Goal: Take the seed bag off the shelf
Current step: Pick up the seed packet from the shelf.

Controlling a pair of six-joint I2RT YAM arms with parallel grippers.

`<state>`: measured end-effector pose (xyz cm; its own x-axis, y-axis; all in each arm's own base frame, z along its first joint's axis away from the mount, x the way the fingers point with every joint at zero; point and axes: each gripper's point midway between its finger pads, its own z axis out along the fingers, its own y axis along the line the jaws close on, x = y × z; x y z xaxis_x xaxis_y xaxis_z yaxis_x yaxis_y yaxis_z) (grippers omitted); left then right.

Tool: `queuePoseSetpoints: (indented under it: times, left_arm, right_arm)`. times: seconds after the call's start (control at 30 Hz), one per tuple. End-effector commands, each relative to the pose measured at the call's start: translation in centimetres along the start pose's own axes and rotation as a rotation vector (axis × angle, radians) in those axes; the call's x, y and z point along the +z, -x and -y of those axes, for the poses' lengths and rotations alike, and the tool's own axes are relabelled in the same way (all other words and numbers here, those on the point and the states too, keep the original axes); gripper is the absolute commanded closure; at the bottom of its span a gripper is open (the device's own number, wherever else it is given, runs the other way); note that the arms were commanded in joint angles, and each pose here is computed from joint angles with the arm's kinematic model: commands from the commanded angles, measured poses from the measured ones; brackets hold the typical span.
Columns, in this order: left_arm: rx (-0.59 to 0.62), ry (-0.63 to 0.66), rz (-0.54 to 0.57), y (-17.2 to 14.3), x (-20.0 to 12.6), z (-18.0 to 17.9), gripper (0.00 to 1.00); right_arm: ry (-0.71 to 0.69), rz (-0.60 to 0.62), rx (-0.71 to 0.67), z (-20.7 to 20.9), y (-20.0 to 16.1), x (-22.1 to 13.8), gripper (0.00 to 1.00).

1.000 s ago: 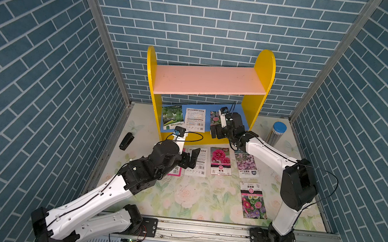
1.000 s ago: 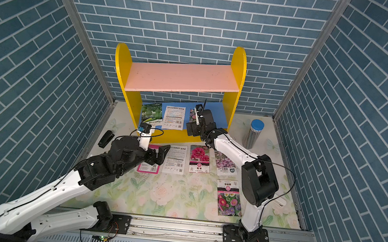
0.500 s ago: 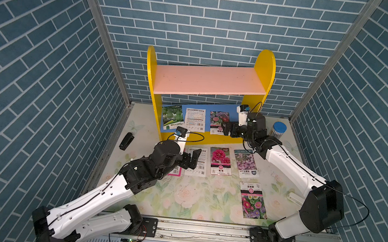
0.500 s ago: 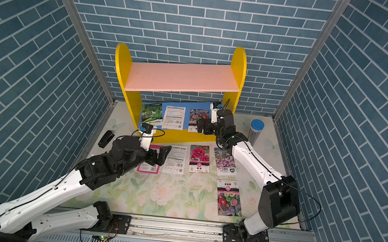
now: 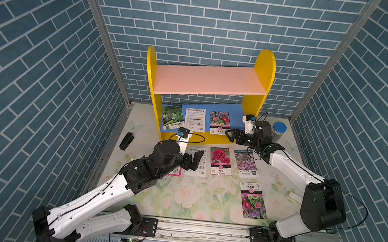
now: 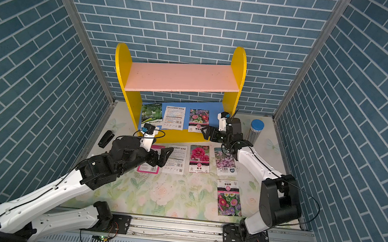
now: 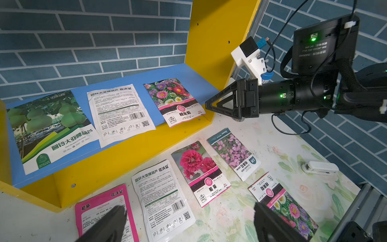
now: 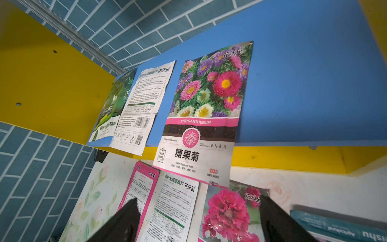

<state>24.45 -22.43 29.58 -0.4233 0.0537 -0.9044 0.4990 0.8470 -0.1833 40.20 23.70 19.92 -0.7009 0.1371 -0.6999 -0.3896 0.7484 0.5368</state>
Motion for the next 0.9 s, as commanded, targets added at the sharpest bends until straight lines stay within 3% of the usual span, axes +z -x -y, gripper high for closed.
queuePoseSetpoints:
  times: [0.0, 0.4, 0.87]
  left_arm:
    - [-0.003, -0.015, 0.036, 0.9, -0.8, 0.1, 0.00]
    - [-0.015, -0.003, 0.039, 0.3, -1.0, -0.4, 0.00]
    - [-0.017, -0.006, 0.032, 0.1, -0.7, -0.3, 0.00]
  right_arm:
    - [0.059, 0.001, 0.039, -0.2, 0.0, 1.1, 0.11]
    - [0.097, -0.026, 0.089, 0.6, 0.0, 3.8, 0.25]
    - [0.123, -0.025, 0.103, 0.9, 0.6, 5.0, 0.54]
